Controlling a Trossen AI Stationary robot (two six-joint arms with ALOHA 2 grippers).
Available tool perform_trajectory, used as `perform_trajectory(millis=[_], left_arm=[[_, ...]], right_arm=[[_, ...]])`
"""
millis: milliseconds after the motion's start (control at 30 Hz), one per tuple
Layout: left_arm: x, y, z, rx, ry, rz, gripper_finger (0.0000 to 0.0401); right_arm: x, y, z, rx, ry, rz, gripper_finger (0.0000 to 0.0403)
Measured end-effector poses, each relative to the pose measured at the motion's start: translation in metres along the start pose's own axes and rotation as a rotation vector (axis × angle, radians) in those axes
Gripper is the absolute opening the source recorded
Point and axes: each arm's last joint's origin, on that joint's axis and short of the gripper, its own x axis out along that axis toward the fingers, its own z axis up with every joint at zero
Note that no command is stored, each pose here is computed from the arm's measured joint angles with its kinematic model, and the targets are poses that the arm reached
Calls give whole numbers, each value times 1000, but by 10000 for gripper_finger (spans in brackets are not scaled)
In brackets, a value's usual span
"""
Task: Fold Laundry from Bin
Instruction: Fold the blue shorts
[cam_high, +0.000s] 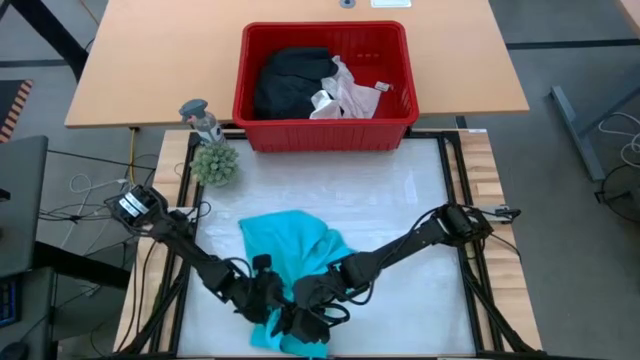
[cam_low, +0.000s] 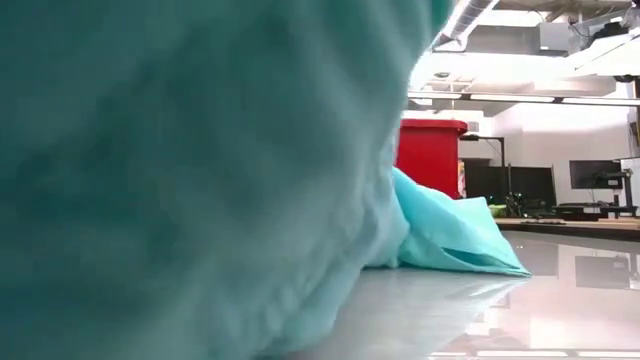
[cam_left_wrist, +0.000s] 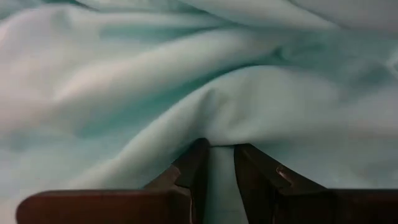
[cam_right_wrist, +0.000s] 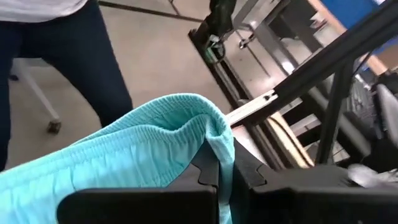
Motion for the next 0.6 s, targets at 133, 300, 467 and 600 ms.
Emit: perform_trajectory(millis=[133,300,467,600], left_arm=[[6,11,7,51,-8,34,70],[1,19,12,118,25,16,70],[-35,26,16,91,60,17,70],[-71,29,15,31,51,-9,70]], right_arm=[[-2,1,-10,66,95,24,29],[-8,1,-15,116,153,49,29],[-8,-1,-18,94,178,39,29],[-11,-9,-24,87,179,24,29]])
